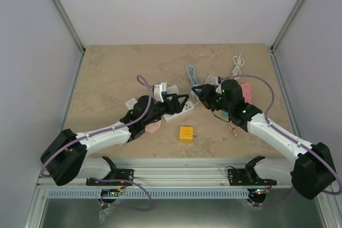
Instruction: Insert the plug
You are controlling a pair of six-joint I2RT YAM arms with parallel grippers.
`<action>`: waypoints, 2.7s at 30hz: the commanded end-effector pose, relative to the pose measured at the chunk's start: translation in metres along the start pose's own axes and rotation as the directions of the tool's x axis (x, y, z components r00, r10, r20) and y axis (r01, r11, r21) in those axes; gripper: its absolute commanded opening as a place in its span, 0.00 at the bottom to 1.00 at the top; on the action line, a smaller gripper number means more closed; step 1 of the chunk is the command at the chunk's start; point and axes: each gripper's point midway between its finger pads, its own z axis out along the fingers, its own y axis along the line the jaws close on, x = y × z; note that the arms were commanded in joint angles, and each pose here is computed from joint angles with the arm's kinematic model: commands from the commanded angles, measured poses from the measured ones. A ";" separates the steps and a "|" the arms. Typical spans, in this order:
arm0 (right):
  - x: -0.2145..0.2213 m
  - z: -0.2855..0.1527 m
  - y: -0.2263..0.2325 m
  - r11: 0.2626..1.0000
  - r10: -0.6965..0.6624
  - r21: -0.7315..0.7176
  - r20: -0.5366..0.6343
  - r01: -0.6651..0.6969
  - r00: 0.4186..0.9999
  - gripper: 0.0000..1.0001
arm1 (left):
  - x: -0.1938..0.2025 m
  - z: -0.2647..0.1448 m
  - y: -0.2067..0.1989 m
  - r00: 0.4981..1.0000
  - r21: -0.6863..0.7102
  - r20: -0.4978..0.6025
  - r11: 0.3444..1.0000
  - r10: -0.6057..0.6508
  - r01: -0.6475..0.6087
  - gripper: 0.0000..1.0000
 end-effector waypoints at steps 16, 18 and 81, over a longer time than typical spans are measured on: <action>0.033 0.001 0.025 0.992 0.101 -0.067 -0.123 -0.110 0.987 0.36 | 0.009 0.030 -0.019 0.993 0.062 0.093 0.995 0.069 -0.075 0.67; 0.035 0.000 0.025 0.990 0.111 -0.067 -0.130 -0.121 0.985 0.36 | 0.006 0.029 -0.019 0.990 0.057 0.114 0.995 0.077 -0.084 0.58; -0.035 -0.072 0.011 0.843 -0.530 -0.118 -0.020 0.525 0.848 0.00 | -0.012 0.012 -0.032 0.966 0.138 -0.249 0.984 -0.073 0.110 0.99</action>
